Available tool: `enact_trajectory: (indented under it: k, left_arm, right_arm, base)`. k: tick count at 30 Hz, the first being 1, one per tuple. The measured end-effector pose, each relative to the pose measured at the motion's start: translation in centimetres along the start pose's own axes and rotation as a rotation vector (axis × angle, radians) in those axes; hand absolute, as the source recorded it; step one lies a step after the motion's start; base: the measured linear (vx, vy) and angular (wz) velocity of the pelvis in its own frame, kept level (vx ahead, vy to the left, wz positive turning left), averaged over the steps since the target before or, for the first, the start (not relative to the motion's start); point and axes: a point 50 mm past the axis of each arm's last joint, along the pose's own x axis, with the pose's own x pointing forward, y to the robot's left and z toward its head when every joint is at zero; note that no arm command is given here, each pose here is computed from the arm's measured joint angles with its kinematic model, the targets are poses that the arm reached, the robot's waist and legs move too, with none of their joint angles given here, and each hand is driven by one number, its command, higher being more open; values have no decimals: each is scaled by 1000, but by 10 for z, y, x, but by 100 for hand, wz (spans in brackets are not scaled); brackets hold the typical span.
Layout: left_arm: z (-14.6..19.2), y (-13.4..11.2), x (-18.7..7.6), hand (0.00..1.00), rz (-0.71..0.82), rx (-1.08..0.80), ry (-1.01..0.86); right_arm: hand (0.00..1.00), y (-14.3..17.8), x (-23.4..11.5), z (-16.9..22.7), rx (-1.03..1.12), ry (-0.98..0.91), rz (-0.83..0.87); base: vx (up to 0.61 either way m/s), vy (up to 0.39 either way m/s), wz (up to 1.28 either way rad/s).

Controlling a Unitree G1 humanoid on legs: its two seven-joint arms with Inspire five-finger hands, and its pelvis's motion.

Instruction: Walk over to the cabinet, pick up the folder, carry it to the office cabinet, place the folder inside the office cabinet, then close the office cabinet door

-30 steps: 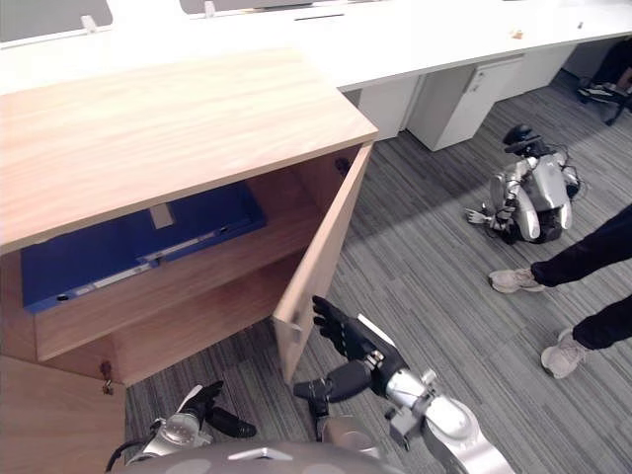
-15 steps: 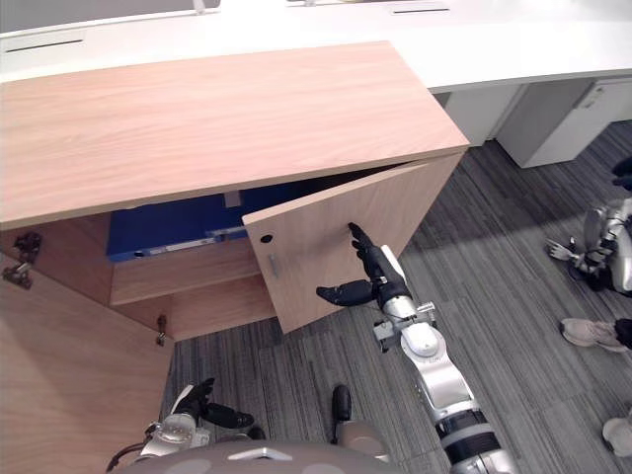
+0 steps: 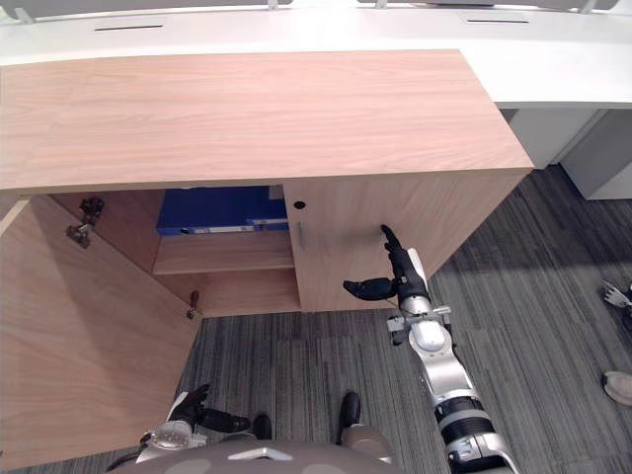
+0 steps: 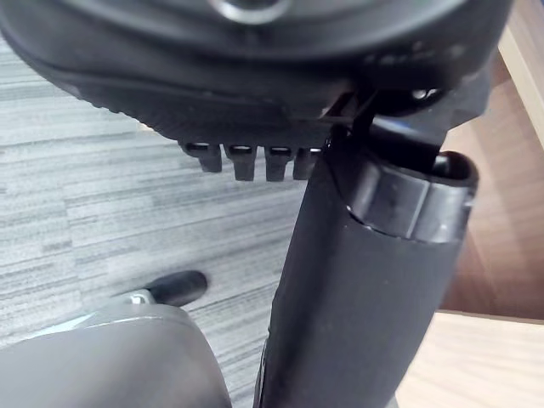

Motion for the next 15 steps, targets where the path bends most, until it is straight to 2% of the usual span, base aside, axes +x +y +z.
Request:
enact_trajectory:
  k: [6, 15]
  left_arm:
    - [0, -5, -2, 100, 5, -79, -1]
    - [0, -8, -4, 100, 15, -129, -10]
  right_arm:
    - [100, 27, -29, -61, 18, 249, 54]
    - [100, 50, -57, -105, 34, 454, 97]
  base:
    - [67, 2, 32]
    - [16, 32, 8]
